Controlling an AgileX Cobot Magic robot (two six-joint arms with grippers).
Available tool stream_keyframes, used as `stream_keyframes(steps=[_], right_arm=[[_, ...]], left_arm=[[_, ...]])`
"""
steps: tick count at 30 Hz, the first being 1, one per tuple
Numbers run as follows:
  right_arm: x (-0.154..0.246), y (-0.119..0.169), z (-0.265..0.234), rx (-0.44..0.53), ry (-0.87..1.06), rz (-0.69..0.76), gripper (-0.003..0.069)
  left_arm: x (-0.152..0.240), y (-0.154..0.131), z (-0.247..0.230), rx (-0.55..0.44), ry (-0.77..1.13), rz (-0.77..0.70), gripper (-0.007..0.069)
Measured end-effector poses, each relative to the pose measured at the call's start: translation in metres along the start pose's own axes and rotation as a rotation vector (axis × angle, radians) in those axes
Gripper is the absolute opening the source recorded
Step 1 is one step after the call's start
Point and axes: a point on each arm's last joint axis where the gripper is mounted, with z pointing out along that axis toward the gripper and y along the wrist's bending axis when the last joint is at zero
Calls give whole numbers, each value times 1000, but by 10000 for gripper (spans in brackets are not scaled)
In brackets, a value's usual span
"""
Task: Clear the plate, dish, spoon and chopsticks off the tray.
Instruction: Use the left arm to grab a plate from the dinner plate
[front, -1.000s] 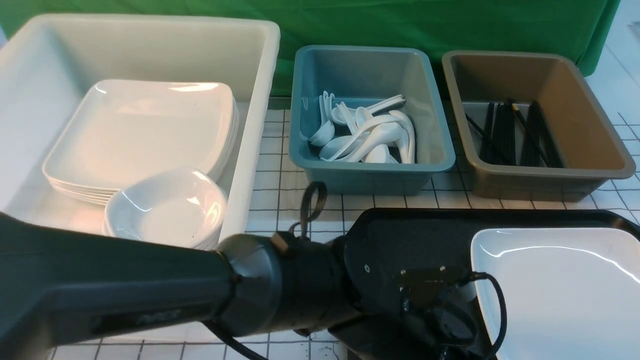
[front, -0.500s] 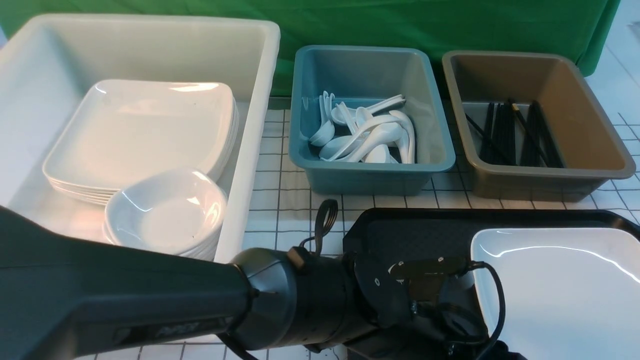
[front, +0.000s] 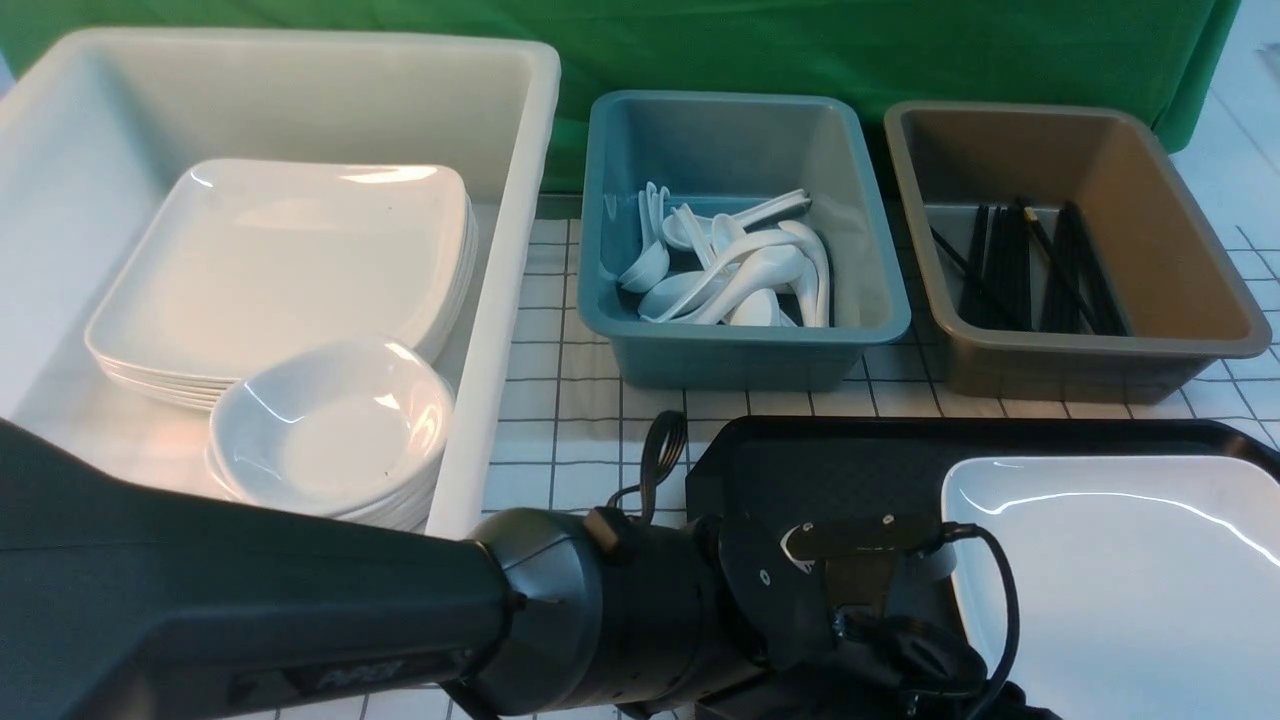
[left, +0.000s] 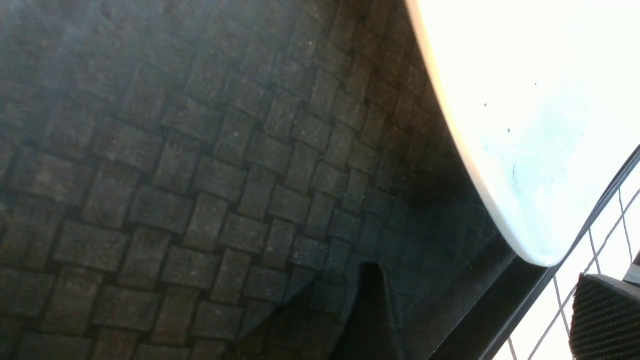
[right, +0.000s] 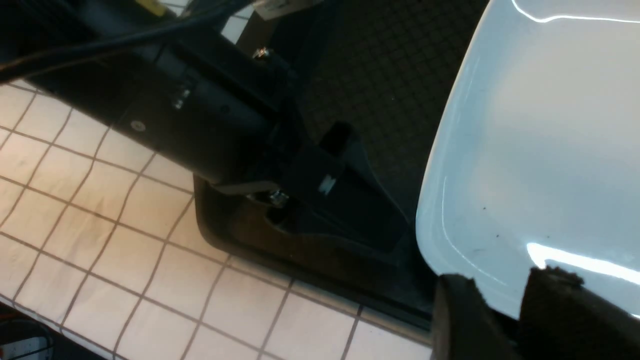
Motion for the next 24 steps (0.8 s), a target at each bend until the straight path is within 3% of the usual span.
stream_keyframes(steps=[9, 12, 18, 24], right_arm=[[-4, 0, 1, 3, -48, 0, 240], [-6, 0, 0, 3, -66, 0, 240], [-7, -1, 0, 4, -84, -9, 240], [-7, -1, 0, 6, -86, -33, 240]], left_arm=[[10, -10, 0, 83, 86, -10, 459], [15, -21, -1, 191, 123, 25, 403], [13, -31, -3, 306, 90, 90, 291], [11, -28, -2, 270, 49, 162, 214]])
